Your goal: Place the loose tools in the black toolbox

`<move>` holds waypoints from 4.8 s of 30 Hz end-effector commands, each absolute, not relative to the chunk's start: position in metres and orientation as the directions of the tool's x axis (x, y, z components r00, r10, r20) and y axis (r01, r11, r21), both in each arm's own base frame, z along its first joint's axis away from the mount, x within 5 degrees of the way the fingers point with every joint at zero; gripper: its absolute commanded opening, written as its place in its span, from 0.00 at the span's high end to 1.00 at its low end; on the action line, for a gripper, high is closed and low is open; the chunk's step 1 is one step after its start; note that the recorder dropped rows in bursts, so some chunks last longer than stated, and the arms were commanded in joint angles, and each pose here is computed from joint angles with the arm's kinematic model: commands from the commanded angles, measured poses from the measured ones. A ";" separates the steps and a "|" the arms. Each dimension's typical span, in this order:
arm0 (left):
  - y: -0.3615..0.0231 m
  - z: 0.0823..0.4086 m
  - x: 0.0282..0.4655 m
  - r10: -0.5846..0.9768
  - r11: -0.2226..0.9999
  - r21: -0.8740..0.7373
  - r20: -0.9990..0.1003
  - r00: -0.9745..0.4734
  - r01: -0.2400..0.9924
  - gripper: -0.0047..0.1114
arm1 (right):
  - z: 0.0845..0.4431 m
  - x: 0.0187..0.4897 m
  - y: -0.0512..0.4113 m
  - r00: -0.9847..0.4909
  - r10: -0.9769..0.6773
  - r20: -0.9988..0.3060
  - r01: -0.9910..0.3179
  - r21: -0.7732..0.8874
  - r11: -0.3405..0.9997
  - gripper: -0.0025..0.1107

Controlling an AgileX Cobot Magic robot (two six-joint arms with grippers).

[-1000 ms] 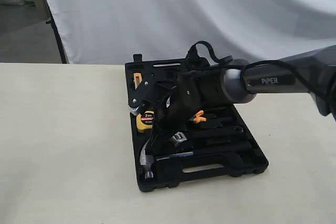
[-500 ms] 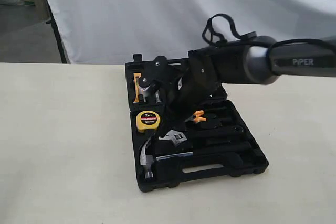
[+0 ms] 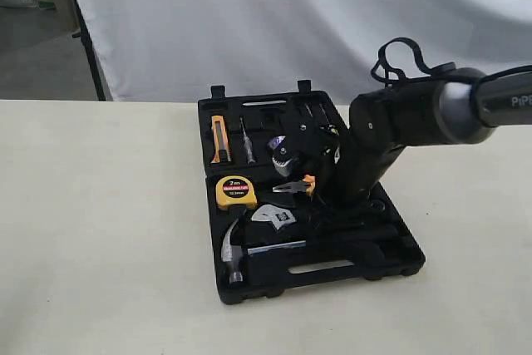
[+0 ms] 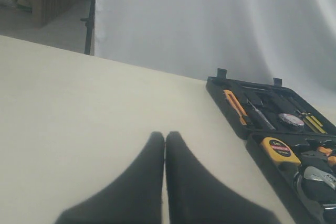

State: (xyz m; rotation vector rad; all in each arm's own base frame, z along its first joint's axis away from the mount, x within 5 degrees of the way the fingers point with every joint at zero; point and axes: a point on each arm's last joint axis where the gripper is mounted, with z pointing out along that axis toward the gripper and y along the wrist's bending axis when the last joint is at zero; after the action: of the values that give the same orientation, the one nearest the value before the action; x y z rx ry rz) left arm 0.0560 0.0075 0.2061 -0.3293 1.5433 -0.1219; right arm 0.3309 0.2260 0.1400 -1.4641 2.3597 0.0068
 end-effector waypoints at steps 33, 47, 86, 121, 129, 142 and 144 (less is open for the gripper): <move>0.009 0.208 0.055 -0.280 0.947 -0.284 -0.959 0.051 -0.149 0.95 | 0.122 0.324 0.277 -0.294 -0.809 -0.510 -0.862 -0.224 0.454 0.98; 0.009 0.208 0.055 -0.280 0.947 -0.284 -0.959 0.051 -0.149 0.95 | 0.119 0.325 0.277 -0.353 -0.837 -0.418 -0.879 -0.159 0.450 0.98; 0.009 0.208 0.055 -0.280 0.947 -0.284 -0.959 0.051 -0.149 0.95 | 0.242 0.147 0.120 -0.175 -0.177 -0.969 -0.623 -0.030 0.781 0.98; 0.009 0.208 0.055 -0.280 0.947 -0.284 -0.959 0.051 -0.149 0.95 | 0.224 0.057 0.045 0.075 0.148 -0.986 -0.631 0.069 0.773 0.98; 0.009 0.208 0.055 -0.280 0.947 -0.284 -0.959 0.051 -0.149 0.95 | 0.214 0.057 0.046 -0.017 0.083 -0.996 -0.633 0.075 0.770 0.98; 0.009 0.208 0.055 -0.280 0.947 -0.284 -0.959 0.051 -0.149 0.95 | 0.192 0.054 0.047 -0.209 -0.070 -0.975 -0.638 0.081 0.766 0.98; 0.009 0.208 0.055 -0.280 0.947 -0.284 -0.959 0.051 -0.149 0.95 | 0.192 0.054 0.047 -0.209 -0.070 -0.975 -0.638 0.081 0.766 0.98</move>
State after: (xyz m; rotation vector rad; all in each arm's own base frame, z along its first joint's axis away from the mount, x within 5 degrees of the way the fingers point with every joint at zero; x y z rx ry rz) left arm 0.0560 0.0075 0.2061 -0.3293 1.5433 -0.1219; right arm 0.0541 0.0474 0.1935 -0.5578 1.7184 0.5796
